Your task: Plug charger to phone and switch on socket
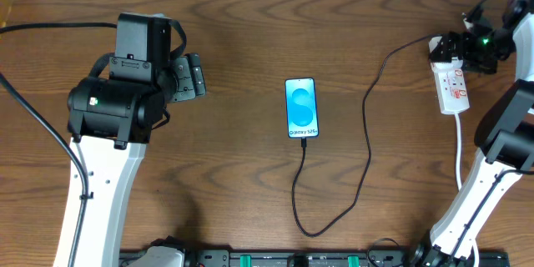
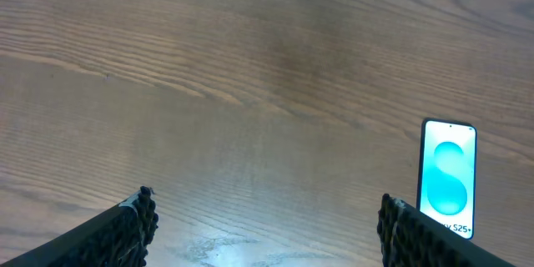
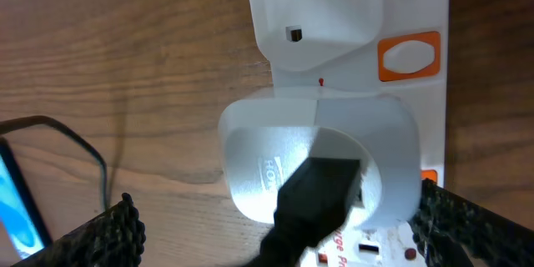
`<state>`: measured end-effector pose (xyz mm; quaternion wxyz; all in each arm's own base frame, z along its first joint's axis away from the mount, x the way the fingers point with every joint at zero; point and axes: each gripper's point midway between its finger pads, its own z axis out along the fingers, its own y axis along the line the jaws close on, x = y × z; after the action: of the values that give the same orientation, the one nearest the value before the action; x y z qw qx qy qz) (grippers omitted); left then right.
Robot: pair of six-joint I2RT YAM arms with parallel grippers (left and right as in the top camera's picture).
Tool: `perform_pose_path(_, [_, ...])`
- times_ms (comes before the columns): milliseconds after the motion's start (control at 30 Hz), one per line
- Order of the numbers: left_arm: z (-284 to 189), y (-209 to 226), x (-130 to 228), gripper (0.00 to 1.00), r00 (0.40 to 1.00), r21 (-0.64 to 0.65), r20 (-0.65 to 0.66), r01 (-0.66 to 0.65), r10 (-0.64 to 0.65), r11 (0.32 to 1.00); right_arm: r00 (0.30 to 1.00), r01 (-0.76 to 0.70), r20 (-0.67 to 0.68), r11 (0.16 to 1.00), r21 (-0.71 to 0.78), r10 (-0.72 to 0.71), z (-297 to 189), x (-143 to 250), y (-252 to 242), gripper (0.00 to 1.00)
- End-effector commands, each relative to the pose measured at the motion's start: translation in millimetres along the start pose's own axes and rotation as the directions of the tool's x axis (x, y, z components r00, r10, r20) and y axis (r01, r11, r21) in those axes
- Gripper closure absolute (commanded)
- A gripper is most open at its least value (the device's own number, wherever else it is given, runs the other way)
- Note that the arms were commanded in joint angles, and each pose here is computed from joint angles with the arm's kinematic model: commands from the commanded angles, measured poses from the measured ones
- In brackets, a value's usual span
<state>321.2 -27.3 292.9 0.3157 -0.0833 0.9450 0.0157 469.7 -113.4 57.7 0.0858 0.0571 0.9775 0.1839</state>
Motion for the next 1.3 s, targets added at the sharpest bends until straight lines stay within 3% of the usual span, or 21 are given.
perform_pose_path(0, [-0.7, 1.5, -1.7, 0.13, 1.000, -0.012, 0.004, -0.010, 0.010, 1.000, 0.999, 0.033, -0.018, 0.999, -0.042, -0.033, 15.2, -0.5, 8.6, 0.01])
perform_pose_path(833, [-0.7, 1.5, -1.7, 0.13, 1.000, -0.012, 0.004, -0.010, 0.010, 1.000, 0.988, 0.008, -0.153, 0.997, -0.078, -0.020, 57.0, 37.7, 19.9, 0.01])
perform_pose_path(1267, [-0.7, 1.5, -1.7, 0.14, 1.000, -0.012, 0.004, -0.010, 0.010, 1.000, 0.983, 0.002, -0.180, 0.983, -0.186, -0.037, 80.7, 52.6, 47.4, 0.01])
